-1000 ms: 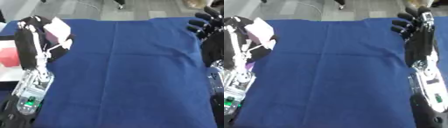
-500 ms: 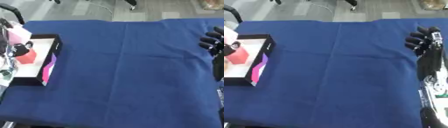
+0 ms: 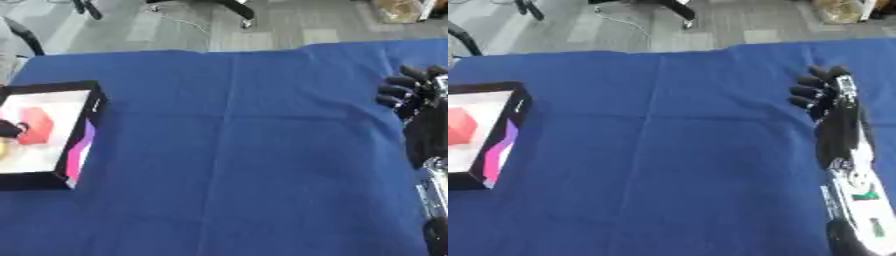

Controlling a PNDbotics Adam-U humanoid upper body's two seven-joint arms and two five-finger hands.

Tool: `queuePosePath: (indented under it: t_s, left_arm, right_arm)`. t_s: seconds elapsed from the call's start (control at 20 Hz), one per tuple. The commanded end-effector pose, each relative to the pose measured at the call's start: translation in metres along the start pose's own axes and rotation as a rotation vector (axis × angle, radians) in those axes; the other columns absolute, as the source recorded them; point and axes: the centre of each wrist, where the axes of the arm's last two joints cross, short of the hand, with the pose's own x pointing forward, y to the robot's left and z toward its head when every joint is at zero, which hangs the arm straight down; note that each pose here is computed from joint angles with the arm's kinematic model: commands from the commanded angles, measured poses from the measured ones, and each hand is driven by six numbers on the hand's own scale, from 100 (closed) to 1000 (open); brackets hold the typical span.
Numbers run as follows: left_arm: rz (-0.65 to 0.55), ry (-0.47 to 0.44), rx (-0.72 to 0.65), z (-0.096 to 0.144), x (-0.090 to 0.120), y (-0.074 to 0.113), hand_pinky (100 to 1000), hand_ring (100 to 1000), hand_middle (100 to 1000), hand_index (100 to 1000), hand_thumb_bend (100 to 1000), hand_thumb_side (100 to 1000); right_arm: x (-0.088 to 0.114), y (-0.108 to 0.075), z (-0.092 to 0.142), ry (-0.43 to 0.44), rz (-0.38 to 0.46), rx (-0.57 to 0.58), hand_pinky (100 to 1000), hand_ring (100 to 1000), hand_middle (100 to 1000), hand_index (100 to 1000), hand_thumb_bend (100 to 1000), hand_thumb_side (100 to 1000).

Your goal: Pick up the objects with one hand, pass them to the other hand, and then place them into the box on the other side of the table.

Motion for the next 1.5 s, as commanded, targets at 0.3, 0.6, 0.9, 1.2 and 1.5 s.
queuePosePath:
  t_s: [0.3,0.6,0.9,1.2,1.5]
  left_arm:
    - [0.050,-0.143,0.104,0.018,-0.002,0.074,924,820,814,920,1000,552]
    - [0.234,-0.267,0.421,0.074,0.008,0.118,668,746,752,892,1000,500]
    - [0.916,-0.673,0.624,0.131,0.052,0.112,542,701,713,867,1000,532]
    - [1.412,-0.842,0.534,0.183,0.103,0.076,542,705,717,867,961,564]
    - [1.548,-0.842,0.329,0.228,0.143,0.033,522,707,722,869,937,587]
  right_arm:
    - [0.006,0.002,-0.005,-0.028,-0.002,0.008,714,680,641,780,100,911]
    - [0.006,0.000,-0.004,-0.028,0.003,0.000,713,679,639,777,100,908]
    - [0.005,-0.004,0.000,-0.071,0.051,0.007,715,687,644,779,100,869]
    - [0.000,-0.005,0.008,-0.107,0.111,0.040,714,687,640,782,100,849]
    - [-0.004,-0.020,0.023,-0.115,0.195,0.039,713,689,641,784,100,845]
